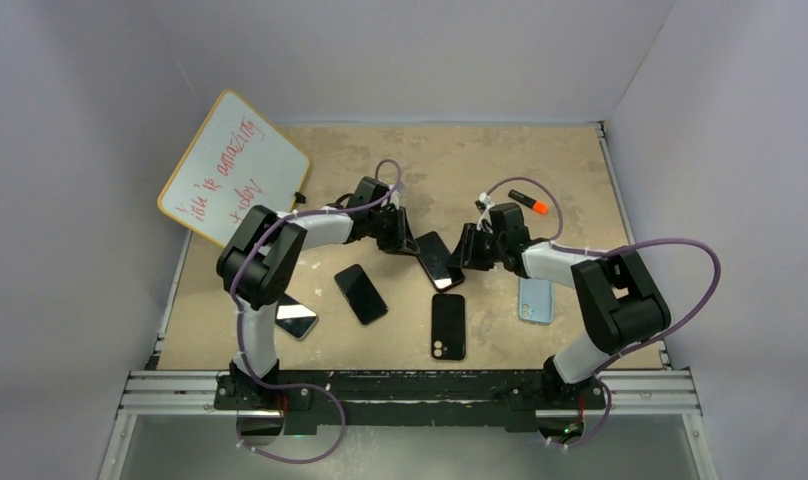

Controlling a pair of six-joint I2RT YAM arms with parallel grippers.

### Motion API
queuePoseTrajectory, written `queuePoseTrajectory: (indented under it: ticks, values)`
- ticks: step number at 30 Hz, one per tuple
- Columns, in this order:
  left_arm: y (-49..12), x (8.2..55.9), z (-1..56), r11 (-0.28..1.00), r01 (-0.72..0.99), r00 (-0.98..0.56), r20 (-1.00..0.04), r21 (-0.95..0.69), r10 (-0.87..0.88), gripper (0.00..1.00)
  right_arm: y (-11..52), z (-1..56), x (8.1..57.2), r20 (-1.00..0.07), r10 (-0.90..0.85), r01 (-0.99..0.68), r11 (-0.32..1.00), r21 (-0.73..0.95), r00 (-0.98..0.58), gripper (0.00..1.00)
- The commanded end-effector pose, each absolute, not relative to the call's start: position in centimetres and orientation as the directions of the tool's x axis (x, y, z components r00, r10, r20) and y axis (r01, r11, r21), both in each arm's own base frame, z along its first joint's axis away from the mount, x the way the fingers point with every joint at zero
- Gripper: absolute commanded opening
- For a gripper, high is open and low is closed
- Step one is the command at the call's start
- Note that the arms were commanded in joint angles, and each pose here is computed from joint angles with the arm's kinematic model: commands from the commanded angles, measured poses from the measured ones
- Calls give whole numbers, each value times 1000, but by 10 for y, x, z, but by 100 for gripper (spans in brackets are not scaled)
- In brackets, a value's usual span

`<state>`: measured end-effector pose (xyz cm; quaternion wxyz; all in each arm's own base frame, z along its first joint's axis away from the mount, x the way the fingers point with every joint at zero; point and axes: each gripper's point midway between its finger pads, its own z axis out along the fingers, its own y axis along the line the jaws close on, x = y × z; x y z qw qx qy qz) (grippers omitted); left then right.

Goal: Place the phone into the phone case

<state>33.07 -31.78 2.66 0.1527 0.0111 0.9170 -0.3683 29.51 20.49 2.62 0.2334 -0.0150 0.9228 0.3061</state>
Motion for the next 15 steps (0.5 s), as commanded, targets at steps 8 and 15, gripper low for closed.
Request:
queuePoseTrajectory:
  ticks: [8,15]
  values:
    - [-310,379,57,729,275,-861,-498,-627,-103,27,220,28,283,-307,359,48,715,698,-882,33]
    - [-306,333,45,694,281,-893,-446,-663,-65,33,231,20,276,-297,384,79,716,694,-874,31]
